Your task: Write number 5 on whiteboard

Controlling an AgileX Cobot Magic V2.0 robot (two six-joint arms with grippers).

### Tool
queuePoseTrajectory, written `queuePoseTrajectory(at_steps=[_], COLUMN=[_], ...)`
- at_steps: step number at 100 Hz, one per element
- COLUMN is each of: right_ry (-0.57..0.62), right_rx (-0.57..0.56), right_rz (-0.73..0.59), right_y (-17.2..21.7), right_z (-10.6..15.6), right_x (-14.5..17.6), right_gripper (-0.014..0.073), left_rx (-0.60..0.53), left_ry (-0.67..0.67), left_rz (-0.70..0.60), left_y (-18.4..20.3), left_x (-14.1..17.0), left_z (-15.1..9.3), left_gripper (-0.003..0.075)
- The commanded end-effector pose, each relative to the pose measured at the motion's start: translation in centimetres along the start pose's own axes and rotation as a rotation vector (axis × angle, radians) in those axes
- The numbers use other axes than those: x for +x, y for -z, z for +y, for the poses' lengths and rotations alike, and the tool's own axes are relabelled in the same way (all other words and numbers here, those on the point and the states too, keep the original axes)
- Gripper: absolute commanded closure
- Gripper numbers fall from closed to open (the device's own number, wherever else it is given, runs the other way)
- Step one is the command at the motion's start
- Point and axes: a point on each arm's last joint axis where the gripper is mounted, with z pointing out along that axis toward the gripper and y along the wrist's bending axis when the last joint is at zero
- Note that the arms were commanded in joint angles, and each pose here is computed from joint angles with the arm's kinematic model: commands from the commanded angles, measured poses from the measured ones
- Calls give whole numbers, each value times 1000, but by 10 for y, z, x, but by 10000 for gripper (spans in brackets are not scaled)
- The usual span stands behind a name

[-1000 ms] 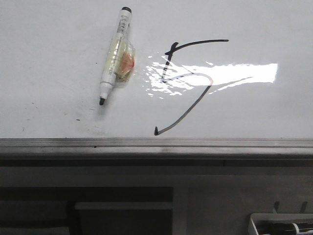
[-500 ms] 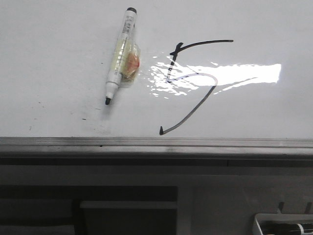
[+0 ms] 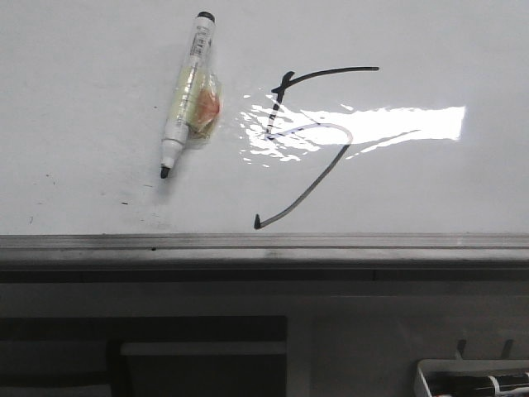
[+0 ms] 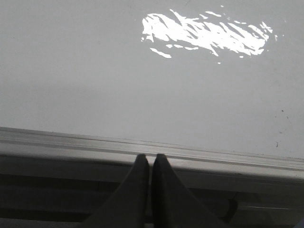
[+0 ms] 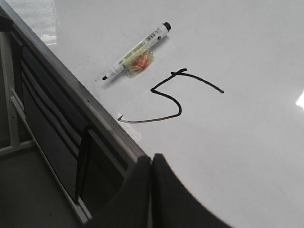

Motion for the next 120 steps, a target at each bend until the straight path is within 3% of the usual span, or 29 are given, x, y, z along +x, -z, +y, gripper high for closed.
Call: queuePoseTrajectory(at_steps=[1,37,47,64,81,96,120], right_ry=[15,15,49,-212,-218,-292,-363], right_rx=[27,27,57,117,230,335,422], right_rz=[-82,-79,32,69,-12,-51,151], right_y=[2,2,2,-12,-25,-29,-26], right_z=[-4,-4,-6,0,4,7,4], right_x=[-13,-13,-2,28,59,88,106], right_gripper=[636,636,636,636,636,636,636], left_rx=[23,23,23,23,23,23,23], left_ry=[5,5,5,5,5,5,5], left_rz=[-81,-81,-81,-81,-81,-81,-81], left_y=[1,1,1,1,1,1,1], left_x=[-2,-2,-2,-2,-2,-2,-2], left_z=[-1,-1,-1,-1,-1,-1,-1], left_gripper=[741,741,741,741,741,741,741])
